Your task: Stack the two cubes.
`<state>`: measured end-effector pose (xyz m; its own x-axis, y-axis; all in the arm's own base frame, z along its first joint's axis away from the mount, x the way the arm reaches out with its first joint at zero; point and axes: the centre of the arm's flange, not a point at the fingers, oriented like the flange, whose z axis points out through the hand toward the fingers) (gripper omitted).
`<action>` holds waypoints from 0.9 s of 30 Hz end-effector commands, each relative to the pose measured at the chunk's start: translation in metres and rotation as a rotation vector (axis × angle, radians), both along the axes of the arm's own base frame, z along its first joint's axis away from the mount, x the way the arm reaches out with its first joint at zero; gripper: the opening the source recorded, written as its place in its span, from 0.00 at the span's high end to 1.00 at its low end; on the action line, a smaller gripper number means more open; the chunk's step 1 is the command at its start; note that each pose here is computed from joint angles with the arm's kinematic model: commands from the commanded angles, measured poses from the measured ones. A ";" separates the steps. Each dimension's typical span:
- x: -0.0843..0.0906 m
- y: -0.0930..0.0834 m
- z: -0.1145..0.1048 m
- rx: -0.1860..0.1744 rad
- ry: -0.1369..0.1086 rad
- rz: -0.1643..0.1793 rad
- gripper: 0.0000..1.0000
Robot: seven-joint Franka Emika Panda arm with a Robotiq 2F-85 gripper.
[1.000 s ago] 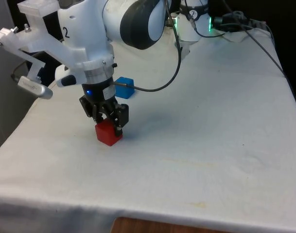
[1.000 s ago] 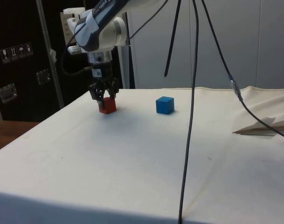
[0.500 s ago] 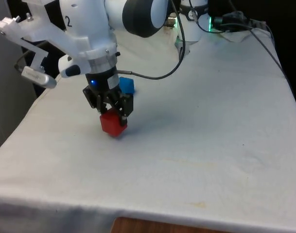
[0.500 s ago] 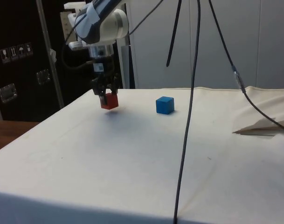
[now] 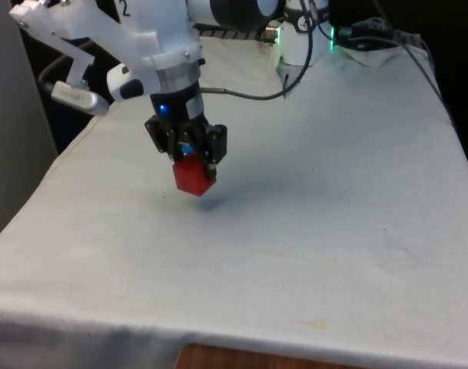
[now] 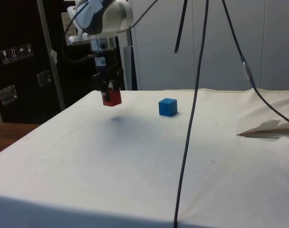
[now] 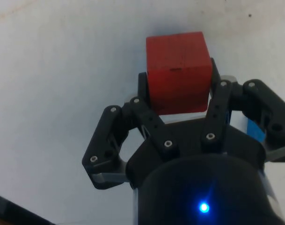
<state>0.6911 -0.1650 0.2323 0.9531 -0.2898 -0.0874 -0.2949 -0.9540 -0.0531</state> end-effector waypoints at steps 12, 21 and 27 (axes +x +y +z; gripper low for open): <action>-0.016 0.017 0.026 0.010 0.001 0.018 0.95; -0.028 0.027 0.043 0.022 0.006 0.032 0.95; -0.037 0.033 0.052 0.030 0.010 0.042 0.95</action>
<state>0.6557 -0.1336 0.2824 0.9631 -0.2466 -0.1080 -0.2558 -0.9633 -0.0816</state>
